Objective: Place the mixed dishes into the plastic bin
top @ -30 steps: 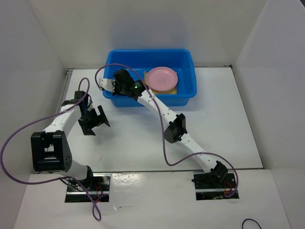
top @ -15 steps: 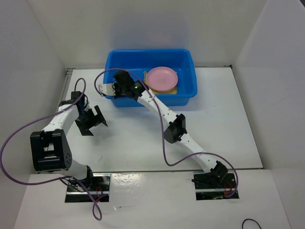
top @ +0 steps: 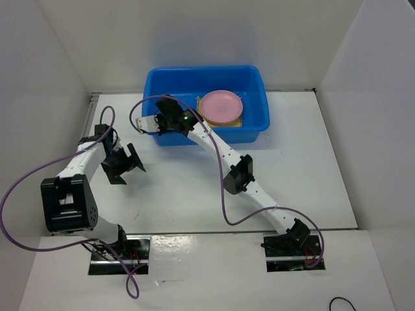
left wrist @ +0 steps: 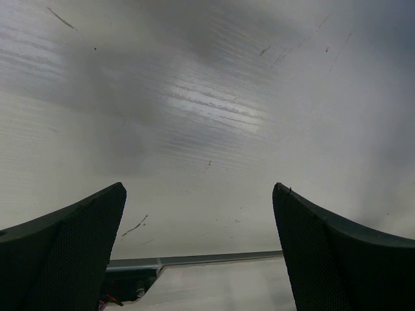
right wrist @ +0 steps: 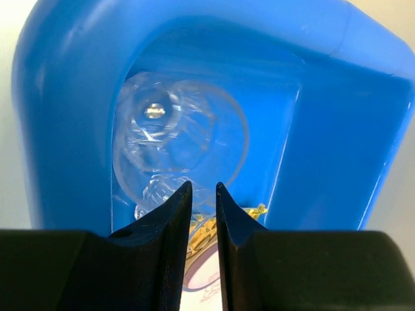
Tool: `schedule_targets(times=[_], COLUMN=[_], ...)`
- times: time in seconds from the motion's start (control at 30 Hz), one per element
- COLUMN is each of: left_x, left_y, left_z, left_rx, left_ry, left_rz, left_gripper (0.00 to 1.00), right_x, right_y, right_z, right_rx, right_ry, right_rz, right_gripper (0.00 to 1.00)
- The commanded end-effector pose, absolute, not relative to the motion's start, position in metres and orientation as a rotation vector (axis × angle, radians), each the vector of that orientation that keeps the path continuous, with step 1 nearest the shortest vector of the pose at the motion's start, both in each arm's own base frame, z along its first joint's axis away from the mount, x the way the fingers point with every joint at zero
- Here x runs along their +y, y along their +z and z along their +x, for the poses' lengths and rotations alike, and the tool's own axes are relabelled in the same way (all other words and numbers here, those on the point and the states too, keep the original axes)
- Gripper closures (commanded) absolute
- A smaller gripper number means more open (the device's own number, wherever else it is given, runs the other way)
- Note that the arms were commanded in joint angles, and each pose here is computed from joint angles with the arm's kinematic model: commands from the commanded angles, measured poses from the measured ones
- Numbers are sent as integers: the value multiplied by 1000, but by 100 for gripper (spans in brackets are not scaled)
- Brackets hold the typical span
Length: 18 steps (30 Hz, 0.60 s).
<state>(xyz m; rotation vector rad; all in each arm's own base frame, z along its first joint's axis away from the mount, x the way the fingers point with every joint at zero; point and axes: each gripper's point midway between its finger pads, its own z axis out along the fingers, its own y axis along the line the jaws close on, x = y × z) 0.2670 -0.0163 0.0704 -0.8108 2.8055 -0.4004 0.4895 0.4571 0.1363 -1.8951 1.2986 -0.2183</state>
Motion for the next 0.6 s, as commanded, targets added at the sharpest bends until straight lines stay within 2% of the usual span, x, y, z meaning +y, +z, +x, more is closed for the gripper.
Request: schedule_targets(times=[0.0,0.07,0.1,0.17,0.27,0.37,0.43,0.5,0.57], left_x=[-15,-12,-12,-12,-9,-5,1,14,22], left_y=[75,75,75,75,77,81,92,110,136], left_z=[277,277,277,277,277,278,282,291,298], left_rx=[2794,2790,2790,2790,2774,2753,2708,2638,2541], left_ry=[-421,-420,-420,-420,-418,-427,-406,-322,-268], left_rz=[-783,-795,-795,-795,-805,-827,-821,-802,-789], left_gripper=[0,0,0,0,0,0,0,0,0], right_x=[423,419,420,418,419,408,390,362,334], right_y=[125,125,140,164,231,303,361,399,435], right_z=[496,500,501,507,506,495,486,487,470], right_rx=[1371,1381,1372,1366,1332,1323,1336,1365,1416], right_ry=[-284,-288,-288,-291,-276,-242,-196,-175,-98], right_rz=[-1962,-1956,-1922,-1850,-1686,-1513,-1340,-1189,-1051], right_gripper=[73,70,70,63,52,44,43,37,37])
